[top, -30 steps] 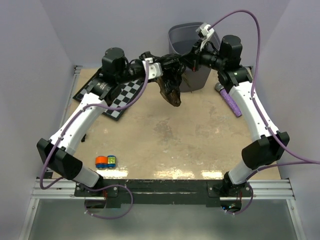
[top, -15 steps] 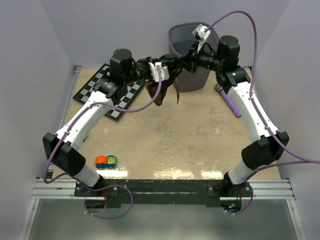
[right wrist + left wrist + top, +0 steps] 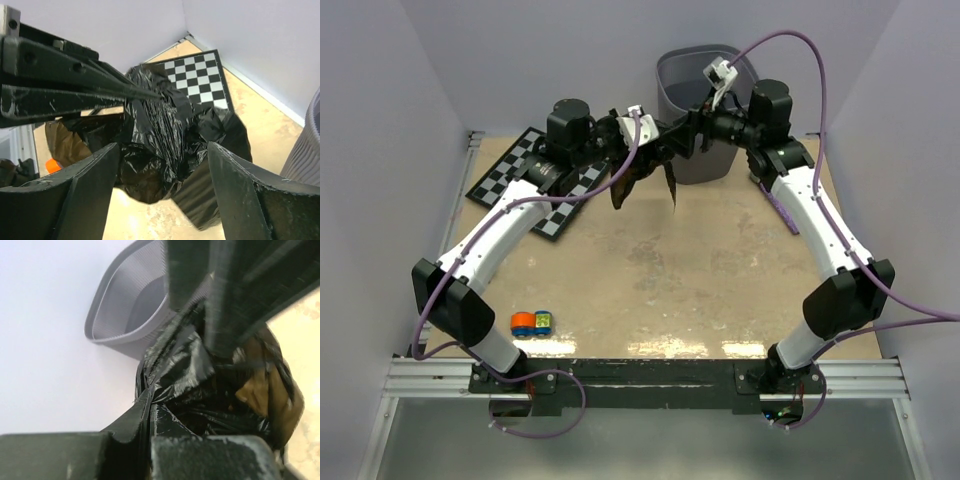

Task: Put the trash bags into the trash bin
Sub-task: Unfold the trash bag at the center of the board.

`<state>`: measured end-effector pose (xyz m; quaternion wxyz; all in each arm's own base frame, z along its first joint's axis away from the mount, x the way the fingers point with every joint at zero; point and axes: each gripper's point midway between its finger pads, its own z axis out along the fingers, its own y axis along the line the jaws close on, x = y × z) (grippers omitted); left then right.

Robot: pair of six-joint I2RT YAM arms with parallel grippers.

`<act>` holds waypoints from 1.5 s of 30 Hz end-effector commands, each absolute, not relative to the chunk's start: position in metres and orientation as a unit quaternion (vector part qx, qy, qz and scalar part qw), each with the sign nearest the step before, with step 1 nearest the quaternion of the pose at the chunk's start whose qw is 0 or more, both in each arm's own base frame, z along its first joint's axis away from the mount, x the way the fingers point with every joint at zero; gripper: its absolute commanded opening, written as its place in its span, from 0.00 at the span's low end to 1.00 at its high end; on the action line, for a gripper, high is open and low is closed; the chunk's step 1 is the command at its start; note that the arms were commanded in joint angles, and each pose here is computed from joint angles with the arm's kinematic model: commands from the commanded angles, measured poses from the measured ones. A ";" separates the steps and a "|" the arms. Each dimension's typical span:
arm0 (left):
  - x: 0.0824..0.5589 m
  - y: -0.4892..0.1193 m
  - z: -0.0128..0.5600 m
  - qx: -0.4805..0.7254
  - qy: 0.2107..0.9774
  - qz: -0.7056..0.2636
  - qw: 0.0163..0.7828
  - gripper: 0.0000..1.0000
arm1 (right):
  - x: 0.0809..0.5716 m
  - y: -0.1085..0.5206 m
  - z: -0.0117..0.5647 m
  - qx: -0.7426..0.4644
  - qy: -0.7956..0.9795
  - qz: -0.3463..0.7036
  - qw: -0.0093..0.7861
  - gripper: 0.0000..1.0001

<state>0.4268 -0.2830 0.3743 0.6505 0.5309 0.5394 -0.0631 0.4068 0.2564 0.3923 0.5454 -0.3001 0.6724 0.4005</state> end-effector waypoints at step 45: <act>0.424 -0.199 0.426 0.272 0.654 -0.033 0.705 0.00 | 0.425 0.326 0.395 -0.297 0.651 0.438 0.545 0.00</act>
